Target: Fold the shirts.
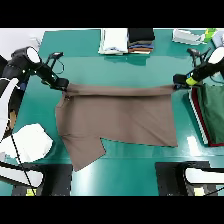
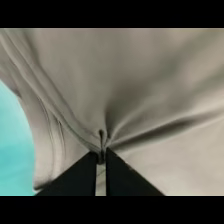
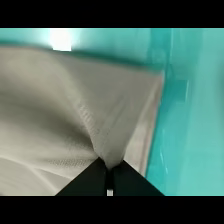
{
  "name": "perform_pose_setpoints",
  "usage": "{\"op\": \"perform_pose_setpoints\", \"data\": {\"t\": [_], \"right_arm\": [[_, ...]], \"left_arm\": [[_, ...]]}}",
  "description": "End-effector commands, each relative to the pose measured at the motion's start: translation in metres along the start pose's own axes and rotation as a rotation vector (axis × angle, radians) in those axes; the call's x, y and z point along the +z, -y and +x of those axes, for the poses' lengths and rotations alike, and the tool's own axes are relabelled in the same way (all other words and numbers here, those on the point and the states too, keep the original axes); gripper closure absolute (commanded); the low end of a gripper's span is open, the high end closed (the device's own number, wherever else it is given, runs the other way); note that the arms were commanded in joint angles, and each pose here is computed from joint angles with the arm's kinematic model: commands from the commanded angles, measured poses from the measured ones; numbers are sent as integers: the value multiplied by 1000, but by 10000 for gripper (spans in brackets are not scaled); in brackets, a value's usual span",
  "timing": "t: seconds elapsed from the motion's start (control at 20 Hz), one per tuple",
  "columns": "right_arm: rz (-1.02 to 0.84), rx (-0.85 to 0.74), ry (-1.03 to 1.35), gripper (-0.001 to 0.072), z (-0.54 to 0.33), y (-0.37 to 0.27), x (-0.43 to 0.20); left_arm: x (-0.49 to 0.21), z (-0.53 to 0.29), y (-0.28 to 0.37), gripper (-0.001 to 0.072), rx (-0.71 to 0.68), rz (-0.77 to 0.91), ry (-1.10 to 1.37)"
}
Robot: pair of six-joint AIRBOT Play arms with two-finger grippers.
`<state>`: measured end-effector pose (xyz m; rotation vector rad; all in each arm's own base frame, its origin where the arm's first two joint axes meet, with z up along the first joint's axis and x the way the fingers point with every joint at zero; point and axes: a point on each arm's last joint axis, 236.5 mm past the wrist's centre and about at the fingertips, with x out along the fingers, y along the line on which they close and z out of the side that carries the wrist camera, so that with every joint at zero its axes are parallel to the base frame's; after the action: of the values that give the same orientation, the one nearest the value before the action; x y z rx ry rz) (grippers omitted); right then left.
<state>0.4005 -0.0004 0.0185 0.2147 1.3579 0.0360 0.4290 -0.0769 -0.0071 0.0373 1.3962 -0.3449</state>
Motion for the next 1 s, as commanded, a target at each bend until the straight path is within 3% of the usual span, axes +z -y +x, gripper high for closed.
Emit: {"op": "perform_pose_setpoints", "data": {"t": [0.0,0.2,0.25,0.3,0.35,0.55,0.7,0.8,0.95], "right_arm": [[8,-16,-64,692,28,8,-34],[52,58,-99,683,45,-6,-50],[59,82,-94,516,44,-12,-48],[63,101,-84,328,41,-17,-44],[58,105,-79,300,35,-19,-40],[35,64,-32,300,1,-9,-47],[62,7,-92,296,-9,15,-101],[110,-7,-166,125,-4,28,-147],[180,-6,-244,119,12,38,-206]], "left_arm": [[-26,25,-2,676,-7,-32,-77],[-38,29,-2,673,-7,-91,-116],[-40,28,-1,664,-7,-106,-122],[-41,25,-1,436,-7,-117,-127],[-42,20,0,235,-4,-130,-124],[-42,-34,3,230,45,-127,-25],[-64,-67,14,230,50,-153,46],[-89,-69,22,230,40,-172,68],[-126,-55,33,230,8,-209,76]]}}
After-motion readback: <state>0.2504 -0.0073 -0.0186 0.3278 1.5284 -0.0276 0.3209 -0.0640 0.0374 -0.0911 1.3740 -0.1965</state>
